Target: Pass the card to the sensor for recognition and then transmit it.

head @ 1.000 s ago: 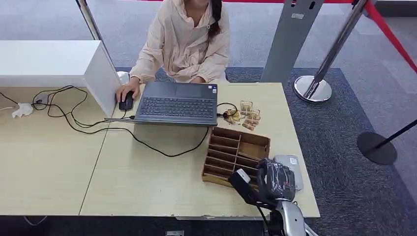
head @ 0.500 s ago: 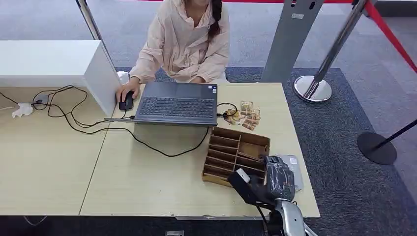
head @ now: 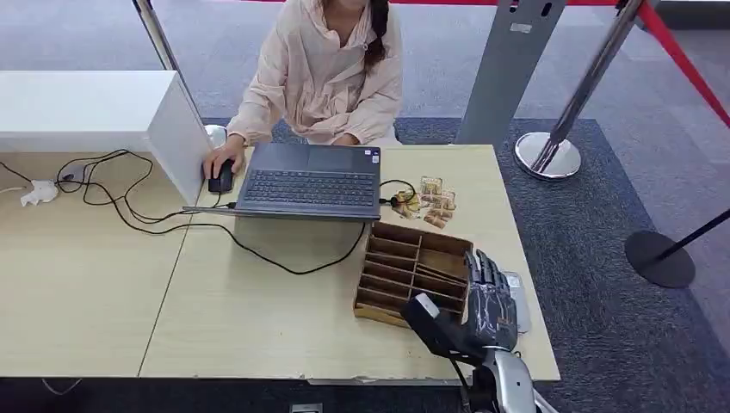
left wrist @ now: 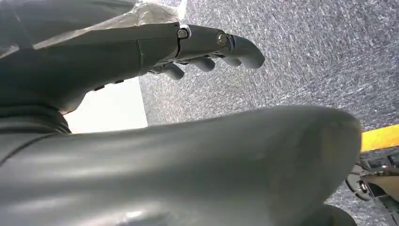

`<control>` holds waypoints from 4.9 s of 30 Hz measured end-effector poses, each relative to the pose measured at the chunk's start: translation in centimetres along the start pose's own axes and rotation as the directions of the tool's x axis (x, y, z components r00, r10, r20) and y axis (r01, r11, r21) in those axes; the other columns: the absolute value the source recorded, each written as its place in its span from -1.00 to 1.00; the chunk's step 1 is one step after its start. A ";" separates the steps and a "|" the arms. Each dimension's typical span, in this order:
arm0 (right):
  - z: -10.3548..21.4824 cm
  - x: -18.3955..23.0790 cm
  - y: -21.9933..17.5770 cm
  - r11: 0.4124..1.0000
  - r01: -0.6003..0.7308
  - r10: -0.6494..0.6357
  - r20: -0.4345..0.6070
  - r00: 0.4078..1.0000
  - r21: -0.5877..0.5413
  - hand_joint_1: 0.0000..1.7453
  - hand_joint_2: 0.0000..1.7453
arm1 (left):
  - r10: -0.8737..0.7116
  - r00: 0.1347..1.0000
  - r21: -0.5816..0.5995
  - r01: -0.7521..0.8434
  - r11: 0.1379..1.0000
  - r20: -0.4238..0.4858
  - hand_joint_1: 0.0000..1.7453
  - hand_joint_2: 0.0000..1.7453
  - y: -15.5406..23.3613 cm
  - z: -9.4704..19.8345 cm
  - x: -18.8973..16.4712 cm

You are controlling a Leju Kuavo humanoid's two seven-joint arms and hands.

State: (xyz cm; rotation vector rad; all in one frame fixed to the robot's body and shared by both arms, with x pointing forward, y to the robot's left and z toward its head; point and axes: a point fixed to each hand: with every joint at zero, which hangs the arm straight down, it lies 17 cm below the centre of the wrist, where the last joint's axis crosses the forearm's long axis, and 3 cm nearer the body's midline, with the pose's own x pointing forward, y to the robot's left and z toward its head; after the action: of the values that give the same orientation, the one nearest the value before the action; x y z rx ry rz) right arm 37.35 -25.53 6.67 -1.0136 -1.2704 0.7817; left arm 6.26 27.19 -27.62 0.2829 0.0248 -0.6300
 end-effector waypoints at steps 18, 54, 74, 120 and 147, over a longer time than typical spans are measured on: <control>-0.5 0.6 -0.5 1.000 0.001 -0.001 0.012 1.000 -0.012 -0.26 1.00 | -0.005 1.000 0.002 0.005 1.000 0.002 -1.00 -1.00 0.0 0.0 0.0; -0.6 2.3 -0.7 1.000 0.017 -0.016 0.039 0.999 -0.008 -0.18 1.00 | -0.014 1.000 -0.001 0.014 1.000 0.000 -1.00 -1.00 0.0 0.0 0.0; -0.6 3.1 -0.7 1.000 0.022 -0.021 0.056 0.998 -0.005 -0.18 1.00 | -0.015 1.000 -0.003 0.015 1.000 -0.004 -1.00 -1.00 -0.1 0.0 -0.1; 0.0 4.3 0.9 0.998 0.014 -0.019 0.080 0.997 0.061 0.04 1.00 | -0.020 1.000 -0.001 0.020 1.000 -0.007 -1.00 -1.00 0.0 0.0 -0.1; -0.1 4.0 0.9 0.998 0.012 -0.016 0.071 0.997 0.058 0.36 1.00 | -0.017 1.000 0.000 0.017 1.000 -0.007 -1.00 -1.00 0.0 0.0 -0.1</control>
State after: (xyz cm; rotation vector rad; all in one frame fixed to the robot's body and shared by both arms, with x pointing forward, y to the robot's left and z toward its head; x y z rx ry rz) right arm 38.18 -21.59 7.37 -0.9363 -1.3075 0.8457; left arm 6.15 27.29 -27.60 0.2850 0.0338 -0.6456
